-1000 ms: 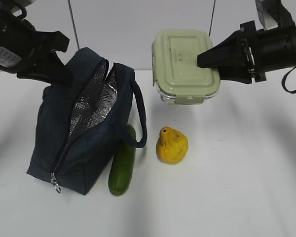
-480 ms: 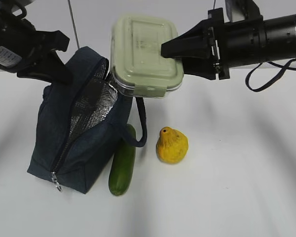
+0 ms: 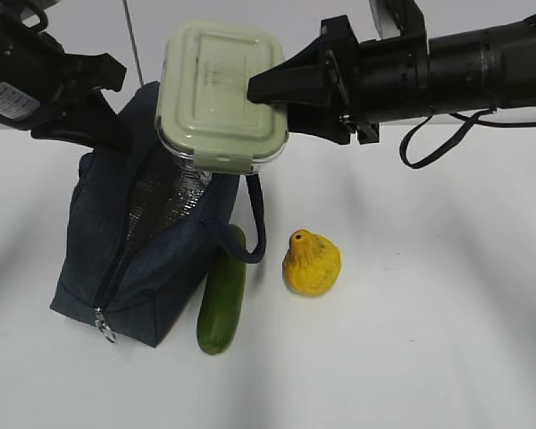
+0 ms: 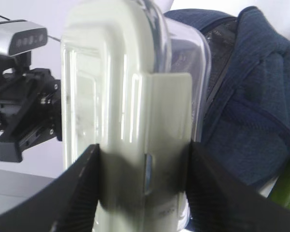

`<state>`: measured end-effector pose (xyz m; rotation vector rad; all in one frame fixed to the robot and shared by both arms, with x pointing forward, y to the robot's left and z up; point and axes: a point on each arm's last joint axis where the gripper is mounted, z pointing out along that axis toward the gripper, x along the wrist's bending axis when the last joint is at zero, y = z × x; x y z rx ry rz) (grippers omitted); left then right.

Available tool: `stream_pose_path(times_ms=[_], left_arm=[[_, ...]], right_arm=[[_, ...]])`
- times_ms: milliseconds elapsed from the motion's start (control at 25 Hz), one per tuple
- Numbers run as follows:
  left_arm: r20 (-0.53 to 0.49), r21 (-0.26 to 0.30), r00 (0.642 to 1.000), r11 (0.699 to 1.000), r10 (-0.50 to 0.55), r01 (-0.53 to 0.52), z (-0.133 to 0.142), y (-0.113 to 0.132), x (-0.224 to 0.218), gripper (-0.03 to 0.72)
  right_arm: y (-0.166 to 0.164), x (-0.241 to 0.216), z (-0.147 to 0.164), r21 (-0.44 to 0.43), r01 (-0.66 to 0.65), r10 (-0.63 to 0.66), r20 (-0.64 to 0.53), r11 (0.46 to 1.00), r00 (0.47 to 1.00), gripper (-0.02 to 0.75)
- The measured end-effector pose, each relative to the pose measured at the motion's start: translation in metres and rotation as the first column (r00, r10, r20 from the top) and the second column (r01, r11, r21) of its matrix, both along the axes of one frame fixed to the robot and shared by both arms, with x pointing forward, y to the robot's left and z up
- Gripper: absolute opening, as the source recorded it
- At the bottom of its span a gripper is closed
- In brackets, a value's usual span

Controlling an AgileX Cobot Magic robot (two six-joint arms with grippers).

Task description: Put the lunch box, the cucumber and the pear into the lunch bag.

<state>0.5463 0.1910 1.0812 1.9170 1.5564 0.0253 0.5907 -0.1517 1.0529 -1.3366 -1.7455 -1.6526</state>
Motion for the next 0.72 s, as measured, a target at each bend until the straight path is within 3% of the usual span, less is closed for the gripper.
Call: stream_pose_path(times_ms=[400, 720], left_arm=[[-0.001, -0.019, 1.0, 1.0, 0.005, -0.005, 0.001, -0.001, 0.0, 0.001], [0.005, -0.022, 1.0, 1.0, 0.01, -0.01, 0.001, -0.001, 0.001, 0.001]], right_arm=[[0.01, 0.004, -0.005, -0.062, 0.088, -0.088, 0.013, 0.994, 0.996, 0.393], [0.035, -0.004, -0.01, -0.134, 0.085, -0.08, 0.039, 0.987, 0.996, 0.393]])
